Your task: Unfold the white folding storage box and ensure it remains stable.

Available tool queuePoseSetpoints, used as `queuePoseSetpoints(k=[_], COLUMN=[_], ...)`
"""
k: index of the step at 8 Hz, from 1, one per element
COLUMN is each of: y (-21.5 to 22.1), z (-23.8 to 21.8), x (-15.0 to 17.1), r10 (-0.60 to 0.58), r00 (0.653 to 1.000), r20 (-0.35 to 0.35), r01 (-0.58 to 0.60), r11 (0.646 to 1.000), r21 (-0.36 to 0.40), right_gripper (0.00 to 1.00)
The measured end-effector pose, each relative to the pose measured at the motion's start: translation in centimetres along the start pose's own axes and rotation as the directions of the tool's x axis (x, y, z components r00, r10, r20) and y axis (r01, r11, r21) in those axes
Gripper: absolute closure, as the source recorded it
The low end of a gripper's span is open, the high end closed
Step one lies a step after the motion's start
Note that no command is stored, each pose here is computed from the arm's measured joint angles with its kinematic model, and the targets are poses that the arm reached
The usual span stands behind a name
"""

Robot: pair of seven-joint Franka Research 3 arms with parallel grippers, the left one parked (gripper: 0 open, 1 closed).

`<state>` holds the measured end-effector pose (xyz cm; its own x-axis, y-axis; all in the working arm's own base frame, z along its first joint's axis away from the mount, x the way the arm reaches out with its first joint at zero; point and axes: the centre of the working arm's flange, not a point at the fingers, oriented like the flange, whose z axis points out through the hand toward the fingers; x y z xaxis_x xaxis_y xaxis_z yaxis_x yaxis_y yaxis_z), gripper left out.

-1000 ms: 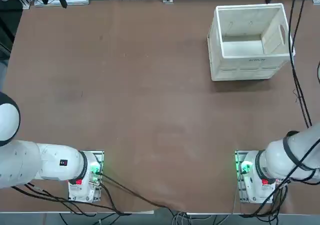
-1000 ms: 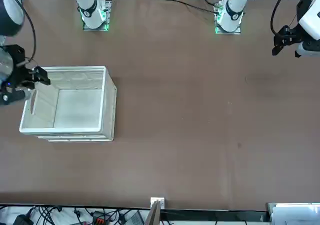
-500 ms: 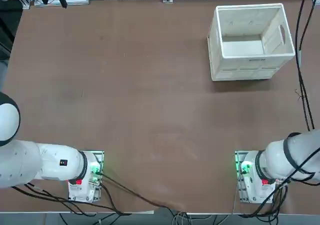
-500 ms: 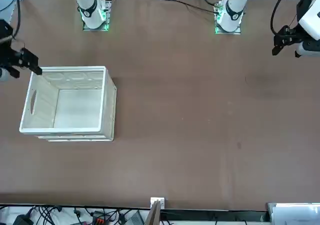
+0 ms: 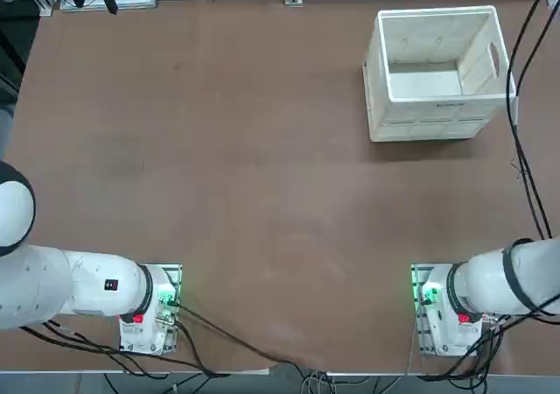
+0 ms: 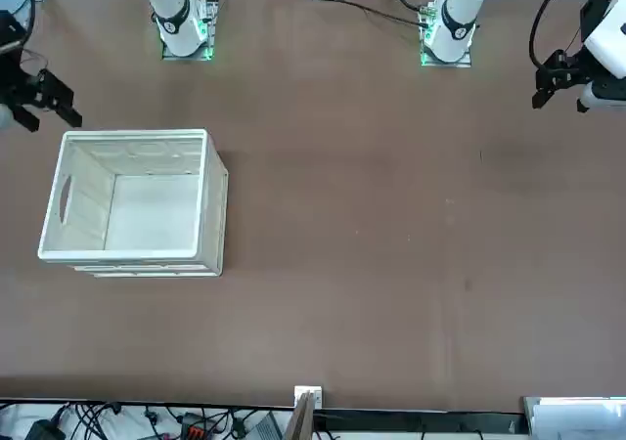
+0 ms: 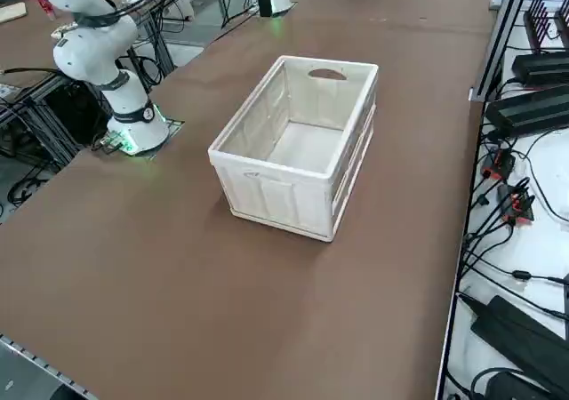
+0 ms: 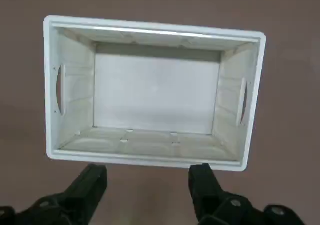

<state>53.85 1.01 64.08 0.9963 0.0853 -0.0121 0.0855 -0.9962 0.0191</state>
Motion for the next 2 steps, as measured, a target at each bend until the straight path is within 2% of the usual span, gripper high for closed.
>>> queuePoseSetpoints(k=[2], y=[-0.57], z=[-0.26], x=[-1.16], r10=[-0.009], r00=[1.000], r20=[-0.004], r01=[0.009], r11=[1.000], r21=[0.001], right_gripper=[0.00])
